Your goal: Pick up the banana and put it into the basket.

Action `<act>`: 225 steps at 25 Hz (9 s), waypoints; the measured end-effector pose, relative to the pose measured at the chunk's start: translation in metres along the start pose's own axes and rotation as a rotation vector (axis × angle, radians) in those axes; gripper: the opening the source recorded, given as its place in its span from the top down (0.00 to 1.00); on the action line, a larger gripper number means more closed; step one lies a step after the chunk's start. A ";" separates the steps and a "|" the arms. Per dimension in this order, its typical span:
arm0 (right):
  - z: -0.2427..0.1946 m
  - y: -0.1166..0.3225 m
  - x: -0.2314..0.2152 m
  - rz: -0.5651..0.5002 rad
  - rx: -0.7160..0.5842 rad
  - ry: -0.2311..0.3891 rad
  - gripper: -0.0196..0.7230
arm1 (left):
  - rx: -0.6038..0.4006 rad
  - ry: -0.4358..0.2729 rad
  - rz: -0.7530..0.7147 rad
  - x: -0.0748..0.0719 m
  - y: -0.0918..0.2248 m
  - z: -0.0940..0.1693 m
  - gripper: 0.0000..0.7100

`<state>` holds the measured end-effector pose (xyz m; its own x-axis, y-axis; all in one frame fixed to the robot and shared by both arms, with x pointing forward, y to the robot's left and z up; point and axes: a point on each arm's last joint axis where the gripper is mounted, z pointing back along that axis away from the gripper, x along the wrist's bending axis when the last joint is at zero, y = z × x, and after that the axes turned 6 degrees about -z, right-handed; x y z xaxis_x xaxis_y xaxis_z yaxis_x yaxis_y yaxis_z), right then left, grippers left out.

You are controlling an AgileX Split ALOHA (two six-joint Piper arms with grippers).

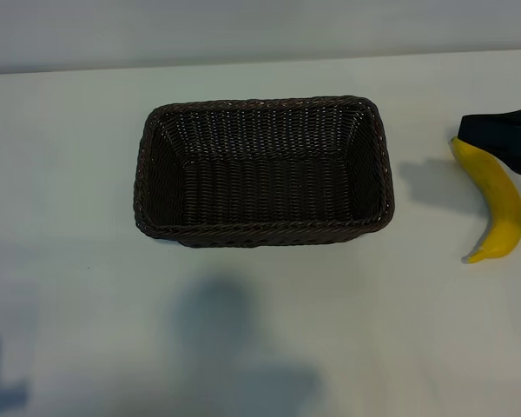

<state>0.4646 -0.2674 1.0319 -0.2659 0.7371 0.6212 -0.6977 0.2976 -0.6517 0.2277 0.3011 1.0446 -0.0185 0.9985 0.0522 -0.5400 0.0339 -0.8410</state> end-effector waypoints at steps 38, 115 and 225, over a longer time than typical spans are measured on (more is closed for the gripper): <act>-0.046 -0.040 -0.065 0.092 0.251 0.359 0.30 | 0.000 0.000 0.002 0.000 0.000 0.000 0.20; -0.116 -0.075 -0.087 0.209 0.611 0.712 0.41 | 0.002 0.000 0.002 0.000 0.000 0.000 0.20; -0.280 -0.013 0.136 1.288 0.839 0.247 0.23 | 0.002 0.000 0.000 0.000 0.000 0.000 0.20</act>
<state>0.6239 -0.0009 1.0033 -0.9027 0.3220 -0.2855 -0.2740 -0.9416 -0.1958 0.2278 0.3011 1.0442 -0.0184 0.9985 0.0523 -0.5413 0.0340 -0.8401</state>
